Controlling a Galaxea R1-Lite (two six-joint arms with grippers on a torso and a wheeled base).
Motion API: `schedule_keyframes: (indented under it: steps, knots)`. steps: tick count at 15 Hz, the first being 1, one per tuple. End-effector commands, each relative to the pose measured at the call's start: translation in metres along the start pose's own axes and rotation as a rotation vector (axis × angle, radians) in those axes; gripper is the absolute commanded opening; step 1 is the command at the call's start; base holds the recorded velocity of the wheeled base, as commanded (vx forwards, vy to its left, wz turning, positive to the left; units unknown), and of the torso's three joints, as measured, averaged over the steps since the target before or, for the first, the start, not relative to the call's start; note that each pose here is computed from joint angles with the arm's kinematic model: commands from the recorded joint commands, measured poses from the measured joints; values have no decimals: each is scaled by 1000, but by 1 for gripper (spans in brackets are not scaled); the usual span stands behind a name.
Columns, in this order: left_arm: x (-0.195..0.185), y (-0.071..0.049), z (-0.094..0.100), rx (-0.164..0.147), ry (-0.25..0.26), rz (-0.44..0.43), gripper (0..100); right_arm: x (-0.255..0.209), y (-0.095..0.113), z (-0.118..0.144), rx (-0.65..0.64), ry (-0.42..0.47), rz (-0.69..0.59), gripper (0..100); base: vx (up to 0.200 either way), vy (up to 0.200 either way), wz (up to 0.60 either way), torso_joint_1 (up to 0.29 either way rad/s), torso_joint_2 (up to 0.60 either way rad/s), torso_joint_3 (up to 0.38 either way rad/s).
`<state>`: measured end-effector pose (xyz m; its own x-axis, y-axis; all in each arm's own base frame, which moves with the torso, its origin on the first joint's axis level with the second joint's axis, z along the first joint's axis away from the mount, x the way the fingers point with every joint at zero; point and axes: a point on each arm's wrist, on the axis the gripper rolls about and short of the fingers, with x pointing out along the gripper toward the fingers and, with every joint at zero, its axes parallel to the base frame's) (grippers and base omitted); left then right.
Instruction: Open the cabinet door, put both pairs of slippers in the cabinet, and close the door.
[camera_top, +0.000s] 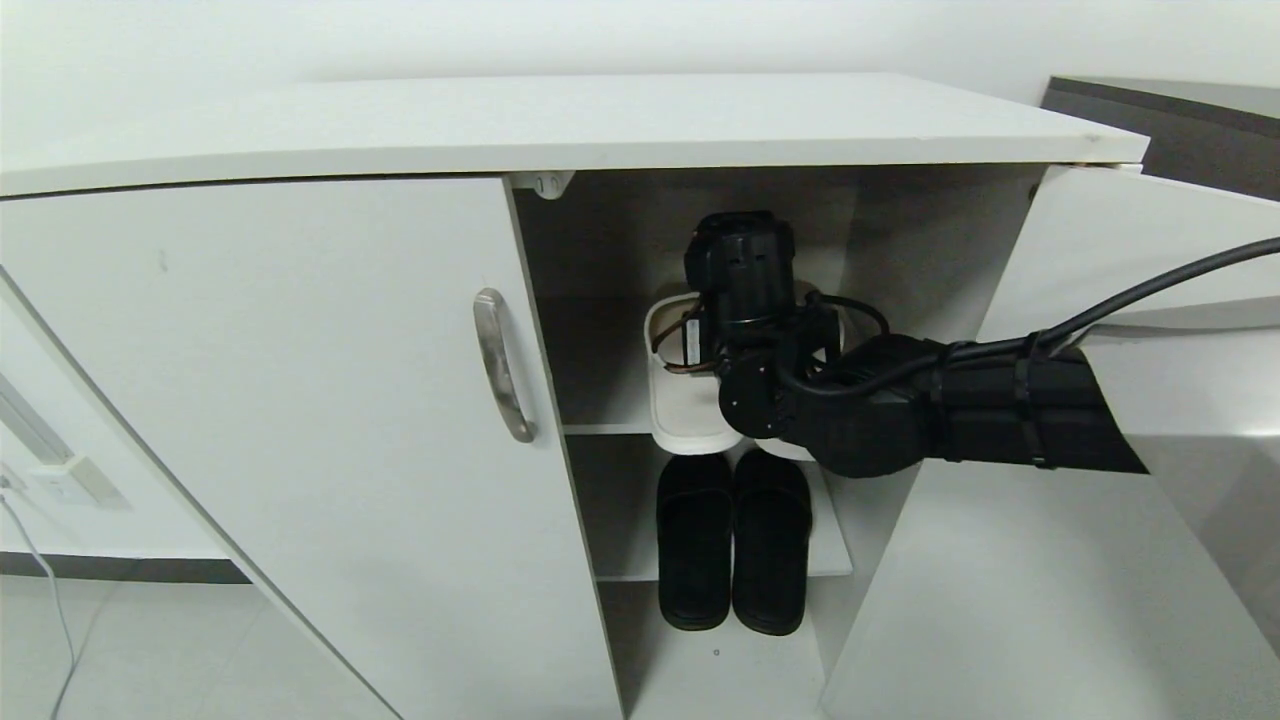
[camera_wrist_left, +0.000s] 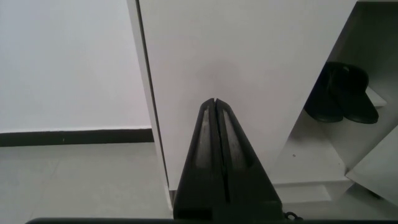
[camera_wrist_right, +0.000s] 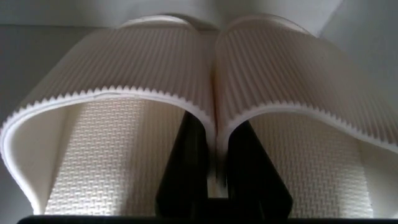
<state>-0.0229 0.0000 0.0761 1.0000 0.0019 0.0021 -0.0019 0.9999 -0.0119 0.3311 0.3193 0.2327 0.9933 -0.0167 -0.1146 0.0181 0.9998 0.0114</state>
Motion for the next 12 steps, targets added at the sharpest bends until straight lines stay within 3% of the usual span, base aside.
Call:
schedule_keyframes:
  steps: [1,5,6,12]
  knots:
    - [0,0,0,0,1,0,0,8,4,-1,3,-2,-7,0,0,0,0,0,0,0]
    - [0,0,0,0,1,1,0,17,3,-5,-3,5,-21,0,0,0,0,0,0,0]
    - [0,0,0,0,1,1,0,16,2,-4,-1,3,-21,100,0,0,0,0,0,0]
    - [0,0,0,0,1,0,0,7,2,1,1,1,-10,100,0,0,0,0,0,0]
